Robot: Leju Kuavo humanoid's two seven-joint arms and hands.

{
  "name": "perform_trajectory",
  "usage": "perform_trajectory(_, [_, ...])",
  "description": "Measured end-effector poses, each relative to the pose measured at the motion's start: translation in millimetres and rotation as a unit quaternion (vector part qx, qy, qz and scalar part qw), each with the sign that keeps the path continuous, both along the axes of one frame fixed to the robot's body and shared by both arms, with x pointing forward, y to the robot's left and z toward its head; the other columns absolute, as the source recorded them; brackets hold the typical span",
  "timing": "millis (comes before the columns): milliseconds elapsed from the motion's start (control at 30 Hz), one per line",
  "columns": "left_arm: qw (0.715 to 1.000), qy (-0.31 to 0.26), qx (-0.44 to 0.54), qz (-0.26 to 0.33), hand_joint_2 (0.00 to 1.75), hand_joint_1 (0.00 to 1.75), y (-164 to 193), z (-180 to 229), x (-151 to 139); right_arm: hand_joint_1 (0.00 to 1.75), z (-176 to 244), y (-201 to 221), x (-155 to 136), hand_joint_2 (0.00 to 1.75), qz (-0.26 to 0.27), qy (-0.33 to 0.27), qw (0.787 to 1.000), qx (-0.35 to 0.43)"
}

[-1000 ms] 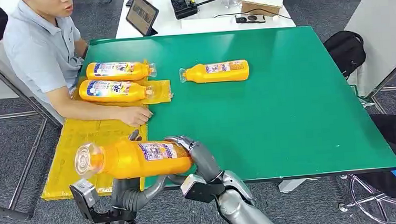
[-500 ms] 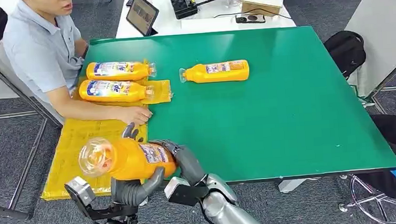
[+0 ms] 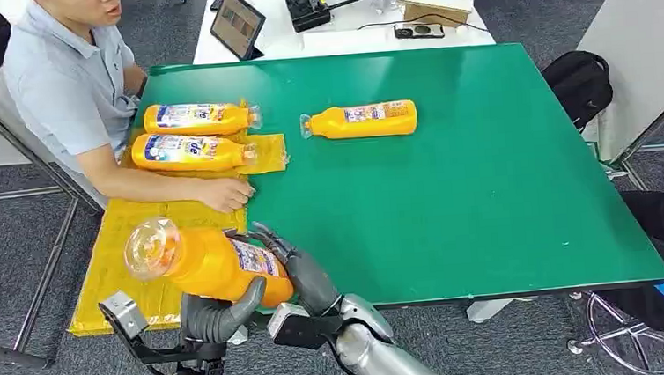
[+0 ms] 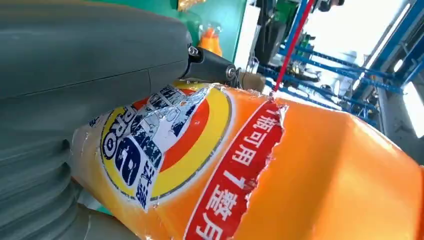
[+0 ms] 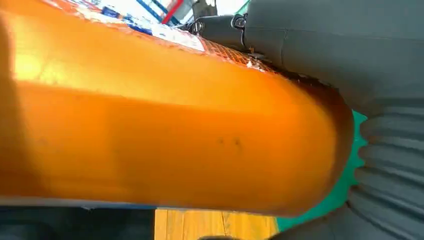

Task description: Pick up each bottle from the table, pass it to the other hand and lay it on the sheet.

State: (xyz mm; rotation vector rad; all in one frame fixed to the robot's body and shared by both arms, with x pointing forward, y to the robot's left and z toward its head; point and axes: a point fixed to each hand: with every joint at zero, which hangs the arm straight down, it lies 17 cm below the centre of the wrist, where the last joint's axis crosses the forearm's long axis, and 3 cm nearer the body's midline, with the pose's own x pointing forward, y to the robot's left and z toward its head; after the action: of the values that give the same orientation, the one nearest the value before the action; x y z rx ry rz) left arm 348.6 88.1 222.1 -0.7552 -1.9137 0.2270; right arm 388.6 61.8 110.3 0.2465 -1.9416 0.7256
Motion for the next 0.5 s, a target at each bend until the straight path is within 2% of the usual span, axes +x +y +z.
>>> perform_trajectory(300, [1.0,-0.006,0.004,-0.019,1.75,1.75,-2,-1,-4,0.0,6,-12,-6,0.0,-0.03,-0.011,0.999,0.023])
perform_trajectory(500, [0.994,-0.014,0.105,0.024,1.75,1.75,8,-16,9,0.0,29,-50,2,0.0,-0.107,-0.053,0.992,0.05])
